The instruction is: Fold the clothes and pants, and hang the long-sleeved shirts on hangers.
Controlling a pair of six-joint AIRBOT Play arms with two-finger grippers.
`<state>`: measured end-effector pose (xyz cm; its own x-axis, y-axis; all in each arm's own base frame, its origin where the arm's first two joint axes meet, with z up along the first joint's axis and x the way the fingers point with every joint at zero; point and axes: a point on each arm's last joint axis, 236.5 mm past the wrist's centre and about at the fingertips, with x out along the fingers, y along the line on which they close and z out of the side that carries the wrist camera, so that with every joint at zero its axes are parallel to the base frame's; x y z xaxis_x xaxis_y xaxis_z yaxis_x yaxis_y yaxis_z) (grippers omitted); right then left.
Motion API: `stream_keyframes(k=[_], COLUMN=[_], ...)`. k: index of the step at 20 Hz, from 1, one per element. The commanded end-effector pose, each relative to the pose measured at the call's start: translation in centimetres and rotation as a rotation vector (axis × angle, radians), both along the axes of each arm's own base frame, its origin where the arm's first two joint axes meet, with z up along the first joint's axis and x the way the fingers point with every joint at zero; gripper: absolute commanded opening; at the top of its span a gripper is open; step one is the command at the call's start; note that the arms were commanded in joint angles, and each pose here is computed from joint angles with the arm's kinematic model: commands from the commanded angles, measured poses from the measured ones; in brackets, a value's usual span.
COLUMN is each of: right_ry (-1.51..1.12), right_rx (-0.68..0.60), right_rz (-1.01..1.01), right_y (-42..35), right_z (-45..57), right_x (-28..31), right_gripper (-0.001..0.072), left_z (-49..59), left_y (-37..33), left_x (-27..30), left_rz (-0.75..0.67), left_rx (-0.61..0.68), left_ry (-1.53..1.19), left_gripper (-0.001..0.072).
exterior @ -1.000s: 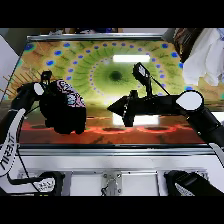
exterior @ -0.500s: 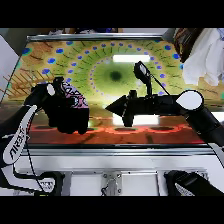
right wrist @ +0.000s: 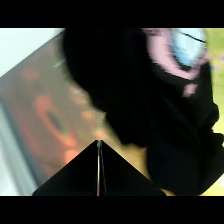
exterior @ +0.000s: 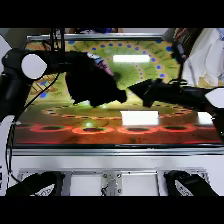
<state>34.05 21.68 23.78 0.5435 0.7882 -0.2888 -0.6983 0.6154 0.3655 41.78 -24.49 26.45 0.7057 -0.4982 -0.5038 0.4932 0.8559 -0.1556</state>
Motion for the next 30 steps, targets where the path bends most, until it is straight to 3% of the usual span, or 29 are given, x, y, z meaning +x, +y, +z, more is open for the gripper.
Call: stream_keyframes(k=[1,4,6,7,8,9,13,16,20,23,30], right_ry=[-0.008,-0.004,-0.003,-0.001,0.009,0.026,0.129,0.253,0.468,0.615,0.734], right_rx=[-0.022,-0.067,-0.097,-0.106,-0.107,-0.113,-0.149,-0.169,-0.171,-0.126,-0.132], right_rz=[-0.363,-0.518,-0.552,-0.552,-0.547,-0.538,-0.471,-0.461,-0.492,-0.523,-0.477], right_y=[-9.9,-14.7,-15.9,-15.9,-15.9,-15.7,-14.8,-14.7,-15.0,-14.7,-12.4], right_z=[1.8,2.0,1.6,1.5,1.2,0.7,-2.1,-5.0,-10.6,-14.2,-18.0], right_x=[2.9,2.8,2.8,2.8,2.9,2.9,2.2,1.2,-0.7,-2.1,-4.3], right_gripper=[0.0018,0.0018,0.0017,0.0018,0.0018,0.0018,0.0018,0.0017,0.0018,0.0017,0.0017], left_z=[5.7,2.5,-2.9,-5.8,-8.9,-11.4,-16.5,-20.3,-28.1,-32.3,-36.1], left_y=[-5.7,-7.4,-6.8,-6.1,-5.1,-3.8,1.3,6.3,10.3,8.8,7.3], left_x=[-5.1,-4.2,-1.8,-0.5,0.8,1.8,3.3,2.7,-2.6,-7.6,-6.5], left_rz=[-0.152,-0.162,-0.094,-0.057,-0.009,0.047,0.167,0.25,0.337,0.275,0.364], left_rx=[-0.083,-0.071,-0.053,-0.035,-0.021,-0.02,-0.153,-0.123,-0.091,-0.126,-0.206], left_ry=[-0.125,-0.084,0.039,0.099,0.166,0.239,0.541,0.679,0.914,1.063,0.985], left_gripper=[0.002,0.002,0.0021,0.0161,0.0632,0.068,0.0678,0.0678,0.0678,0.0678,0.0678])
